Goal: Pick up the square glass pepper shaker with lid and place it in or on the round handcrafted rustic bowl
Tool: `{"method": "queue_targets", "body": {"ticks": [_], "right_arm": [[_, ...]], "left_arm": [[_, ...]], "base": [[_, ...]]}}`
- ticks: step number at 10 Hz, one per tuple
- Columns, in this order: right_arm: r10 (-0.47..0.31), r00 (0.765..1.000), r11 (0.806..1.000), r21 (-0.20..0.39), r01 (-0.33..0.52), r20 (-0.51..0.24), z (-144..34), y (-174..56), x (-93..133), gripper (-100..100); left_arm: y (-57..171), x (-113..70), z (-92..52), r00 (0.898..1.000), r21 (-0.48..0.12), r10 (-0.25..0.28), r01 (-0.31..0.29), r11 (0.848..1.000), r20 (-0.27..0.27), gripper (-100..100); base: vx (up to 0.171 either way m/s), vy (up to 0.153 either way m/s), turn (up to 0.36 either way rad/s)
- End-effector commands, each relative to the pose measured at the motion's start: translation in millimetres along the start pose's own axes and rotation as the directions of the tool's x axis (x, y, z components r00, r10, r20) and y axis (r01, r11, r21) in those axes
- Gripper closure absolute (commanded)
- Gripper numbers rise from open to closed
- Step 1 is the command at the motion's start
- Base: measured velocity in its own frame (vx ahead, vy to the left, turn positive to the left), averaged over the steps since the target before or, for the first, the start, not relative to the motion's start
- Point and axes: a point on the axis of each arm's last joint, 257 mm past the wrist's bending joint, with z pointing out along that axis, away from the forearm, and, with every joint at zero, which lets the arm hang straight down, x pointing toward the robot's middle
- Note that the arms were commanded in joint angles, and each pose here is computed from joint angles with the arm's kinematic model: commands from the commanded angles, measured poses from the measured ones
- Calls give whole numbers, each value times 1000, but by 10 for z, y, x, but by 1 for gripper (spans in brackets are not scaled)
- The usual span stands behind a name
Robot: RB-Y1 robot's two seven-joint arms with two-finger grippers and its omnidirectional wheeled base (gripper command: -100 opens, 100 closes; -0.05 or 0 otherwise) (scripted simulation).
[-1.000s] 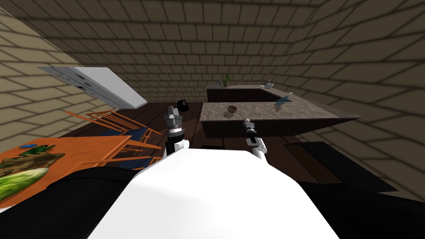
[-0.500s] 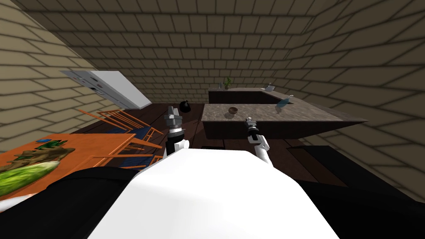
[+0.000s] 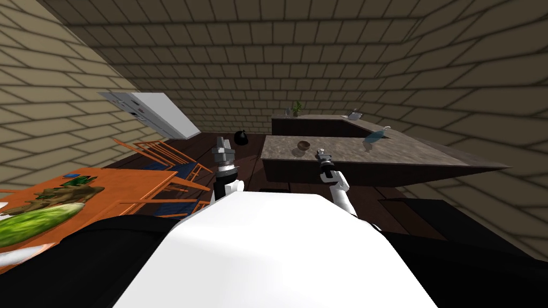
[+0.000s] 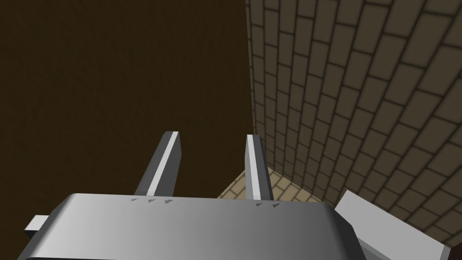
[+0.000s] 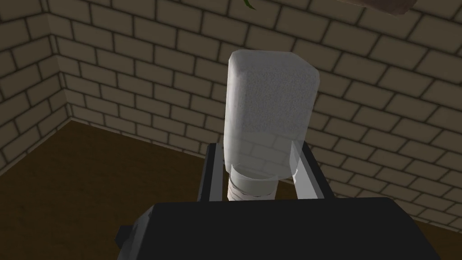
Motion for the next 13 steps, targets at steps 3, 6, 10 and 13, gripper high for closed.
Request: {"method": "queue_targets", "body": {"ticks": [3, 6, 10, 13], "right_arm": [[-18, 1000, 1000, -12, 18, -11, 81, 37, -131, 100], [-32, 999, 999, -22, 31, -16, 123, 86, -226, 100], [-40, 999, 999, -31, 40, -16, 156, 133, -295, -100], [-40, 999, 999, -31, 40, -15, 157, 133, -297, -100]], "left_arm": [[0, 0, 0, 1000, 0, 0, 0, 1000, 0, 0], [0, 0, 0, 1000, 0, 0, 0, 1000, 0, 0], [0, 0, 0, 1000, 0, 0, 0, 1000, 0, 0], [0, 0, 0, 1000, 0, 0, 0, 1000, 0, 0]], "base": [[143, -14, 109], [141, -29, 108], [111, -42, 76], [3, -1, 0]]}}
